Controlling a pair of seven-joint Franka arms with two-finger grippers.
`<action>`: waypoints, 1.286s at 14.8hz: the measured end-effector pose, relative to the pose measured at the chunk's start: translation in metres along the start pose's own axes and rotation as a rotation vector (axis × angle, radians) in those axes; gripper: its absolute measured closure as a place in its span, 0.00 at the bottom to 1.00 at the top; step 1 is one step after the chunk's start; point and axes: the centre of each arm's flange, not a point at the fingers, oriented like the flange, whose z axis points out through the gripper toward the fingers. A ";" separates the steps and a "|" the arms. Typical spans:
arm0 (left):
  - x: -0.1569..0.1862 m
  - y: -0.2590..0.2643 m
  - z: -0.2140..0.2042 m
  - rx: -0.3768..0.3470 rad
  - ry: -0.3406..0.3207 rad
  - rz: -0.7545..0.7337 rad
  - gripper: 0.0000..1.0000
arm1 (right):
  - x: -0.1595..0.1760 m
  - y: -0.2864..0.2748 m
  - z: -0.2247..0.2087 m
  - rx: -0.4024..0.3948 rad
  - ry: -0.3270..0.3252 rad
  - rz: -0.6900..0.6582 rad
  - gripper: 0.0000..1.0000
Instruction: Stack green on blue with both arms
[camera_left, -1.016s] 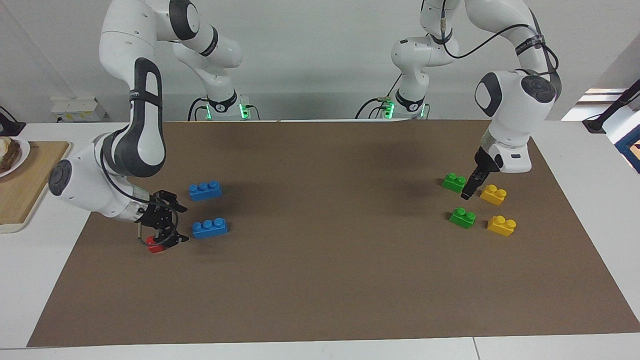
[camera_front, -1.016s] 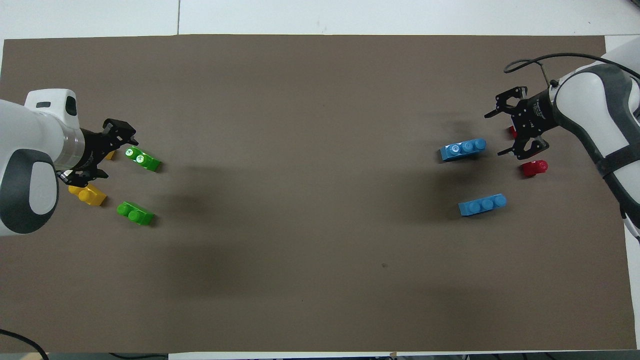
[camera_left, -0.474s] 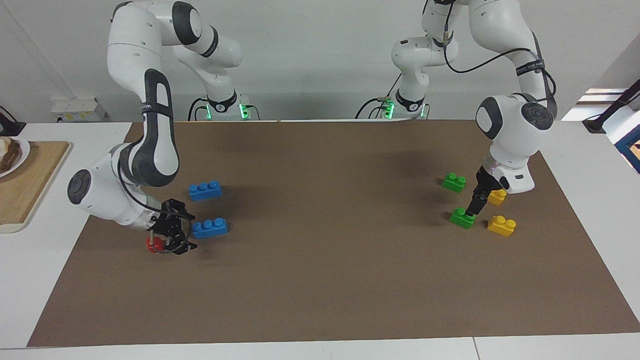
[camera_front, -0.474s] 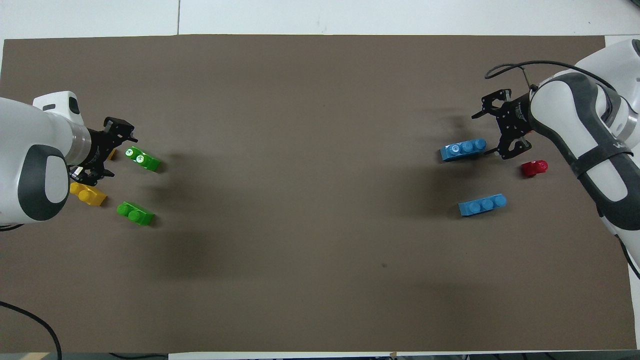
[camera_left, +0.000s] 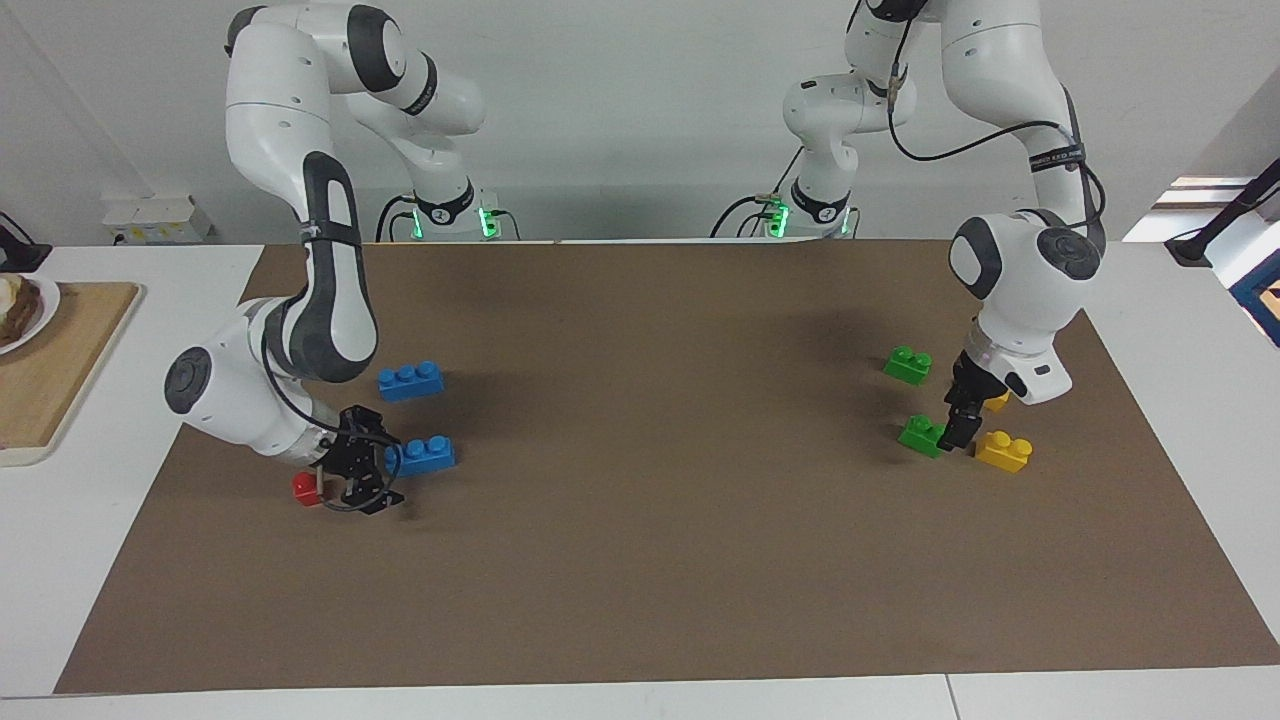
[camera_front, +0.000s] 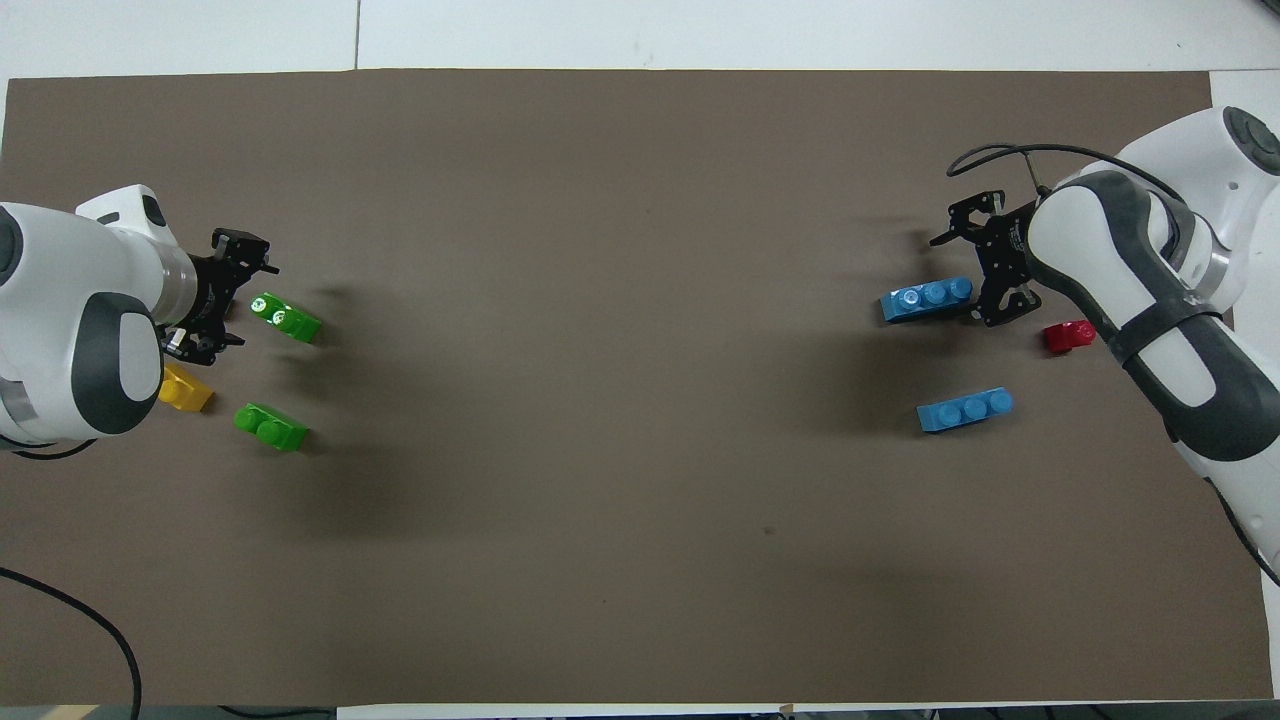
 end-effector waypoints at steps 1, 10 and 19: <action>0.000 0.001 0.008 -0.001 -0.001 -0.008 0.00 | -0.001 0.000 0.004 0.003 0.004 -0.001 0.07; -0.001 -0.002 0.034 0.032 -0.023 -0.016 0.07 | -0.016 -0.007 -0.009 0.022 -0.020 -0.067 0.65; 0.000 -0.003 0.034 0.032 -0.022 -0.018 0.66 | -0.216 -0.059 -0.039 0.033 -0.046 0.085 0.65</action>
